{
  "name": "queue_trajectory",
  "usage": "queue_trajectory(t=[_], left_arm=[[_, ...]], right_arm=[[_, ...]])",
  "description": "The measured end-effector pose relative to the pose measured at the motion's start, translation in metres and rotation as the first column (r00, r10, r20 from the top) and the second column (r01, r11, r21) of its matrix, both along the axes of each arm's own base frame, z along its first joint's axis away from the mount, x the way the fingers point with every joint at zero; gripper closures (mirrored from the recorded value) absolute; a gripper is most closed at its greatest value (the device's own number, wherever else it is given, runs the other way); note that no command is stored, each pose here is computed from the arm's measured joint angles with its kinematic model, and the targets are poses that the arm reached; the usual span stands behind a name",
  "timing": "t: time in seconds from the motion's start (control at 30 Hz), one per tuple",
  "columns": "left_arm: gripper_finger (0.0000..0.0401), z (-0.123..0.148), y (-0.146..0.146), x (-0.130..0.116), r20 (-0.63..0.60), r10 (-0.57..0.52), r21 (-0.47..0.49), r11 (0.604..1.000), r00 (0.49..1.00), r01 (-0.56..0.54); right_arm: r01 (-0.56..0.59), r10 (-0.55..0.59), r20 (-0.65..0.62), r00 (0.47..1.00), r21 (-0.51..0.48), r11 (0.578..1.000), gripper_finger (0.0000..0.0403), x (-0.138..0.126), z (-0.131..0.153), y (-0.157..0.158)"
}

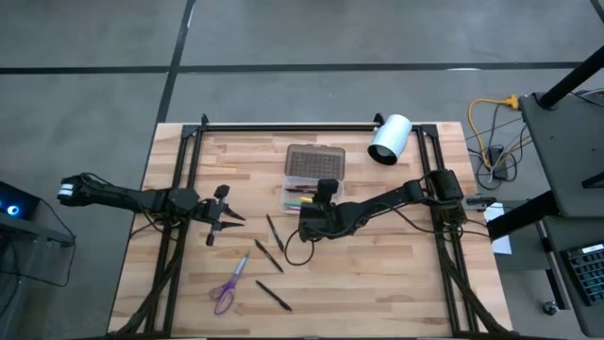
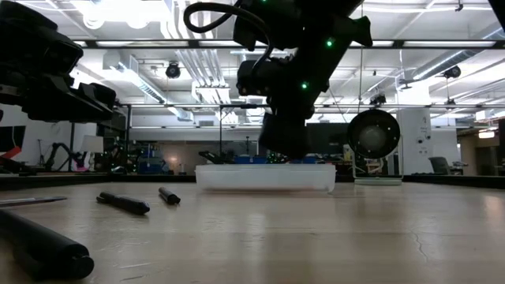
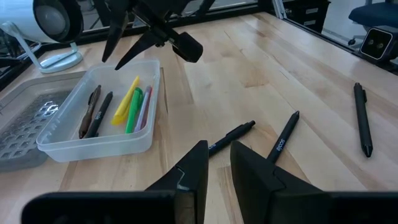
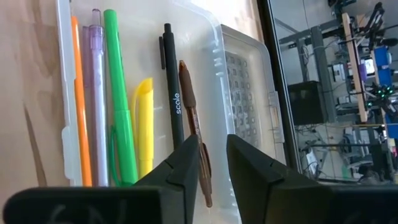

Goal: Pick & place school supplies into a supply box
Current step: Put the black pen into the black supply box

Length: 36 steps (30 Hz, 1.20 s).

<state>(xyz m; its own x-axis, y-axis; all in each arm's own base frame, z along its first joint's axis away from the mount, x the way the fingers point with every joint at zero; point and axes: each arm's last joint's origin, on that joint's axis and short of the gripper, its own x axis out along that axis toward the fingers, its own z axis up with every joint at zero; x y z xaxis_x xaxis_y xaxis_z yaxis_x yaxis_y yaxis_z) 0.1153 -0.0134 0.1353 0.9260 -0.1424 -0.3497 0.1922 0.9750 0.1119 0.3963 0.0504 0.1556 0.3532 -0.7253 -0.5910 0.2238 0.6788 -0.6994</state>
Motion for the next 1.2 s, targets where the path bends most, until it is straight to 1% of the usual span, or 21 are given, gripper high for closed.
queue_trajectory(t=[0.27,0.47,0.6,0.67,0.77,0.83,1.07,1.2], left_arm=[[0.0347,0.000,0.000,0.000,0.000,0.000,0.000,1.000,1.000,0.000],[0.0347,0.000,0.000,0.000,0.000,0.000,0.000,1.000,1.000,0.000],[0.0347,0.000,0.000,0.000,0.002,0.004,0.017,1.000,1.000,-0.004],[0.0347,0.000,0.001,0.000,0.004,0.013,0.038,0.999,1.000,-0.013],[0.0347,0.000,0.001,0.000,0.004,0.013,0.043,0.999,1.000,-0.013],[0.0347,0.000,0.001,0.000,0.004,0.014,0.043,0.999,1.000,-0.014],[0.0347,0.000,0.001,0.000,0.005,0.014,0.044,0.999,1.000,-0.014],[0.0347,0.000,0.001,0.000,0.005,0.014,0.045,0.999,1.000,-0.014]], right_arm=[[0.009,-0.010,0.016,1.000,0.007,1.000,0.0325,0.001,0.001,0.000],[-0.021,0.021,-0.024,0.999,-0.004,1.000,0.0334,0.000,0.000,0.001],[-0.045,0.047,-0.043,0.998,0.042,0.998,0.0334,-0.003,-0.003,0.006],[-0.095,0.102,-0.073,0.992,0.100,0.990,0.0331,-0.003,-0.004,0.009],[-0.156,0.179,-0.099,0.979,0.203,0.967,0.0327,-0.003,-0.006,0.012],[-0.178,0.205,-0.092,0.974,0.242,0.954,0.0325,-0.002,-0.005,0.013],[-0.193,0.218,-0.069,0.974,0.257,0.947,0.0329,-0.006,0.004,0.013],[-0.194,0.213,-0.048,0.976,0.259,0.946,0.0335,-0.015,0.010,0.011]])
